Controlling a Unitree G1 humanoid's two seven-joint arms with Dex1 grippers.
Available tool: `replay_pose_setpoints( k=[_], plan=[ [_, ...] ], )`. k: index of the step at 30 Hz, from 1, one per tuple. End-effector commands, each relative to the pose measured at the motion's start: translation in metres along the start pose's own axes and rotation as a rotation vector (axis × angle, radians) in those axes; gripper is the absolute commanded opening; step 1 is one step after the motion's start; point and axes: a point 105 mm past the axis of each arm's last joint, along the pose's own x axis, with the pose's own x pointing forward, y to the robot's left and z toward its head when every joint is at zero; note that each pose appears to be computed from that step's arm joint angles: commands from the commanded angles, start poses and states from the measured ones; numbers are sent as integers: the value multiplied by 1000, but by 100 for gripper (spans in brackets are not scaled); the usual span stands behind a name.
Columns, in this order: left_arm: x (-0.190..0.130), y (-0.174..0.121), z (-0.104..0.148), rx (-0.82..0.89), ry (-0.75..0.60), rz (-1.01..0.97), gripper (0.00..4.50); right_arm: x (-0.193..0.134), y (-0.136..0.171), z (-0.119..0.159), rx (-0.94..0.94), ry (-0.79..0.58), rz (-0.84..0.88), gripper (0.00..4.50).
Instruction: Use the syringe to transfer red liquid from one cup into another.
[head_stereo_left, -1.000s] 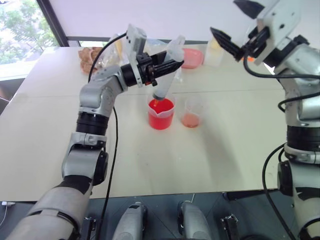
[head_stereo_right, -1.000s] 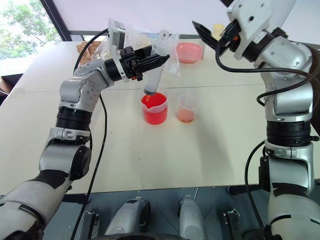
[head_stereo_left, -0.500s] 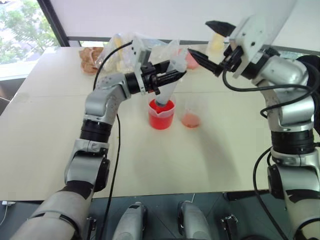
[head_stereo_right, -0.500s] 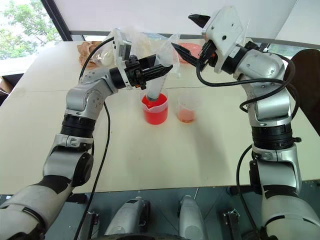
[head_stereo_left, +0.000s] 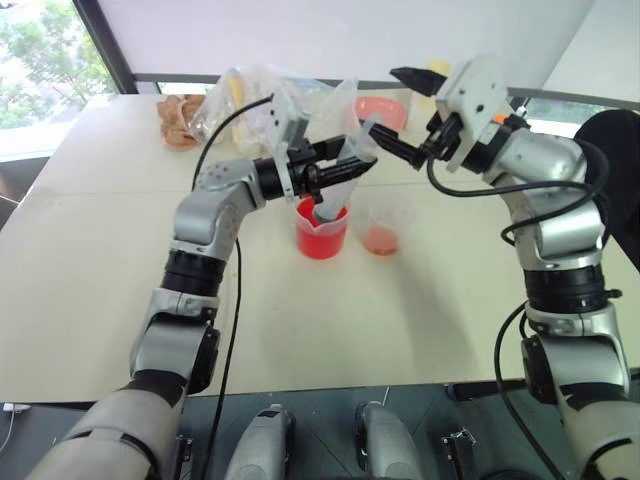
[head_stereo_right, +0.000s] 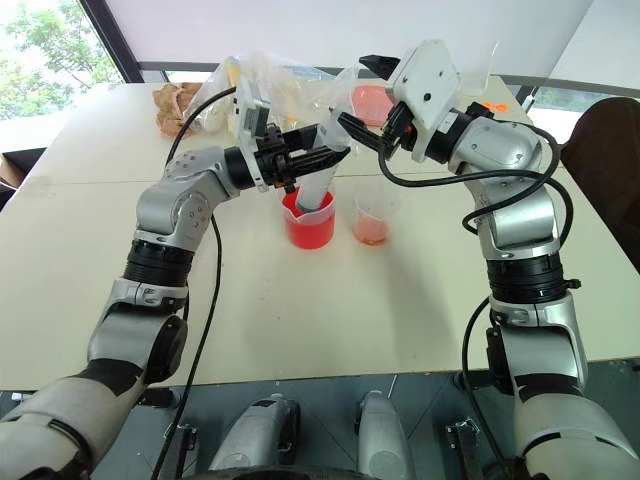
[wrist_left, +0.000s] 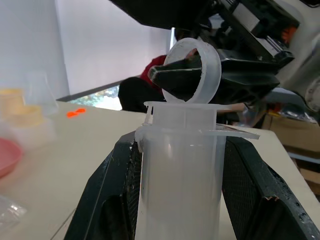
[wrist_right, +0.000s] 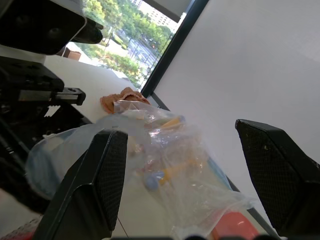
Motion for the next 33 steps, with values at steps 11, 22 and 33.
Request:
replay_pose_setpoints(
  k=[11,22,33],
  plan=[
    [-12,12,-14,18,-2,76,187,9,9,19,-46,-83,29,3],
    [-18,17,-46,10,50,118,187,6,-20,29,-107,-90,-73,3],
    [-17,18,-47,15,47,119,187,-6,-60,46,-182,-110,-217,3]
  ],
)
